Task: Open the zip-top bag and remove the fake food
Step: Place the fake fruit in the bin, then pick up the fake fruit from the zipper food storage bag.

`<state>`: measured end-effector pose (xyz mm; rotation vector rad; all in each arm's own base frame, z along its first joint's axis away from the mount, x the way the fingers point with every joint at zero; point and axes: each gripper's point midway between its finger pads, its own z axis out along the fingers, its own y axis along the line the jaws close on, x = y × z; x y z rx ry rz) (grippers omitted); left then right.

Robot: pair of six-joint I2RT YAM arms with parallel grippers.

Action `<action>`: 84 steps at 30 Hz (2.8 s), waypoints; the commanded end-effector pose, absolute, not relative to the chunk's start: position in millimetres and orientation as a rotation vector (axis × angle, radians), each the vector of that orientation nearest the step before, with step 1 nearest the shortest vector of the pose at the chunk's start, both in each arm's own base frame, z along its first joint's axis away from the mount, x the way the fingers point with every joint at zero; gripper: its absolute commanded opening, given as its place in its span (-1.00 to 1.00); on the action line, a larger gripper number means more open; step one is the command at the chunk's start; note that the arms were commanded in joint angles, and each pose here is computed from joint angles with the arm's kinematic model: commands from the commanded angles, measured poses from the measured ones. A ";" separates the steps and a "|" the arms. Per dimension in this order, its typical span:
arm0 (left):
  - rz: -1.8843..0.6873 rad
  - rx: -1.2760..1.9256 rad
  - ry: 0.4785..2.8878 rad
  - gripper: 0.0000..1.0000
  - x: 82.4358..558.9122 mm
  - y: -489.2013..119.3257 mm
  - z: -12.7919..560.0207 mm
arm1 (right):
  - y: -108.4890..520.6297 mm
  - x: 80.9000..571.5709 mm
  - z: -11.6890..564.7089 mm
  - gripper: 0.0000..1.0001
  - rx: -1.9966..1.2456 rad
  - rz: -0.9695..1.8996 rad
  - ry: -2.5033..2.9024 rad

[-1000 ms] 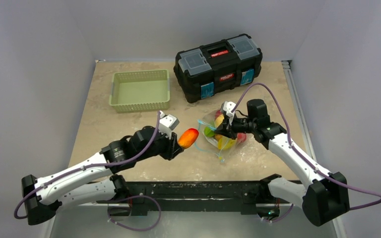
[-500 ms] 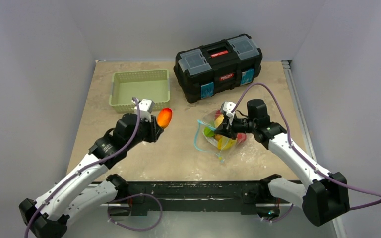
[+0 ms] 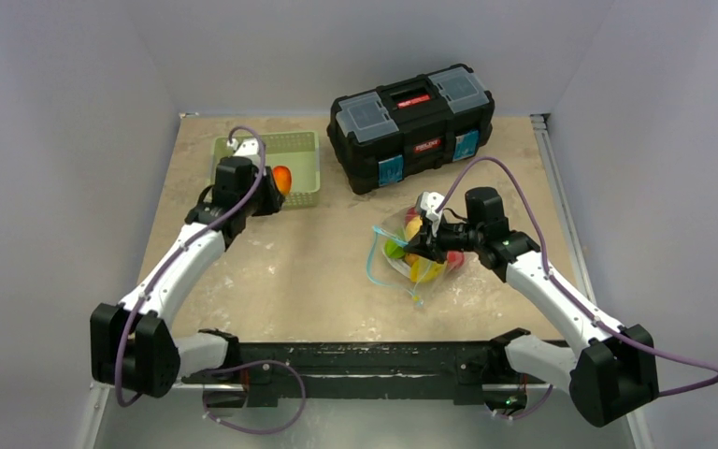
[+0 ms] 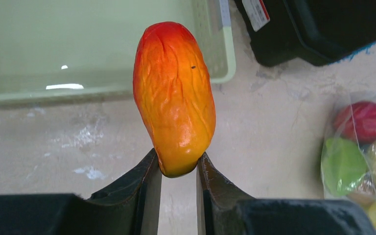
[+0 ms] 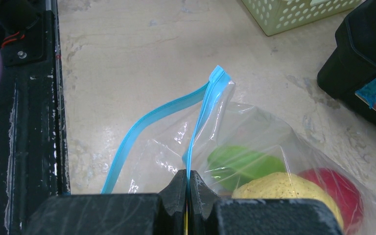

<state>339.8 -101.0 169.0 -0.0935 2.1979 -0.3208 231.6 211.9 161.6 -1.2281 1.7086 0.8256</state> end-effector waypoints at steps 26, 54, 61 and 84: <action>-0.324 -0.201 2.260 0.49 458.3 -87.8 175.5 | 212.7 234.0 168.0 -1.00 -1.249 0.812 1.670; -1.002 0.027 1.961 0.52 225.7 -206.9 232.0 | 206.1 228.9 170.3 -1.00 -1.292 0.821 1.634; -1.100 0.056 1.943 0.52 204.1 -241.8 232.2 | 206.4 227.7 170.6 -1.00 -1.294 0.830 1.631; -1.154 0.144 1.928 0.52 180.2 -316.1 206.0 | 205.9 227.7 171.3 -1.00 -1.295 0.830 1.629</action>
